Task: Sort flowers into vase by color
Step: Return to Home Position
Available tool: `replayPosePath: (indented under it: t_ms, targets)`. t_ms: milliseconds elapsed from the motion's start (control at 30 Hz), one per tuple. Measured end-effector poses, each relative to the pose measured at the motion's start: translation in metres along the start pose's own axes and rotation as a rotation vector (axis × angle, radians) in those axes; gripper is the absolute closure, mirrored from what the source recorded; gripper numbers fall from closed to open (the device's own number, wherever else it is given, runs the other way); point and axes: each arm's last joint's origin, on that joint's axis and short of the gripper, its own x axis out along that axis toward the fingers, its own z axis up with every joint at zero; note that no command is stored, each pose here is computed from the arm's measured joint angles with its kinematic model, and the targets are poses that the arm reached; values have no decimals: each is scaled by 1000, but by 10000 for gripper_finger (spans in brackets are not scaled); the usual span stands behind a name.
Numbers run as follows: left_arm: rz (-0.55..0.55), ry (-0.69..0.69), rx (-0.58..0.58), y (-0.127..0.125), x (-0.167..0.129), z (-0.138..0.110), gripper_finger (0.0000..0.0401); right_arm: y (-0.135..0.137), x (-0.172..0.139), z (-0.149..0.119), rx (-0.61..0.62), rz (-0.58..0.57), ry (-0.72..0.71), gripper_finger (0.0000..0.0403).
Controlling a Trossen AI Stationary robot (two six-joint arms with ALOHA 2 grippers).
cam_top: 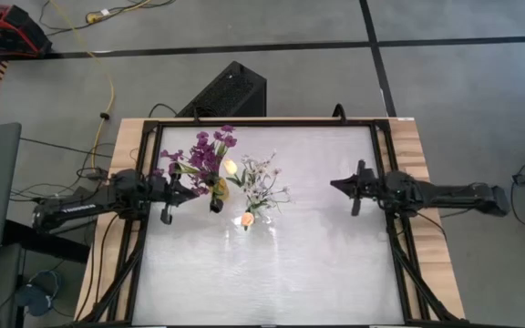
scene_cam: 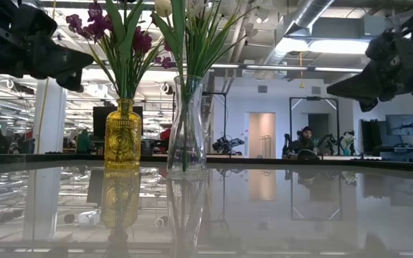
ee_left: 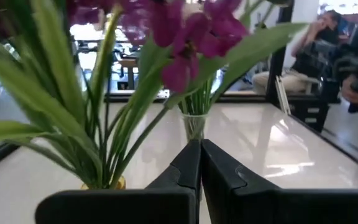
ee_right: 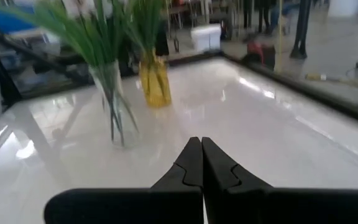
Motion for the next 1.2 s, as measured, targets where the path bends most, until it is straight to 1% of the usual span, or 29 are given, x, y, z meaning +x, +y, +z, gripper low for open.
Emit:
replayPosePath:
  t_ms: [200,267,367,500,700,1200]
  targets:
    - [22,1,-97,1,0,-1,401,-2,-6,6,-29,9,-53,386]
    - [37,3,-127,1,0,-1,401,-2,-6,6,-39,10,-51,373]
    - [70,3,-172,2,0,-1,401,-2,-6,5,-17,12,-47,339]
    - [140,7,-151,4,0,-3,401,-2,-6,5,-6,12,-46,309]
    - [208,12,-148,6,-1,-4,401,-2,-6,6,-5,12,-46,298]
    - [219,13,-152,6,-1,-4,401,-2,-6,6,-5,12,-46,296]
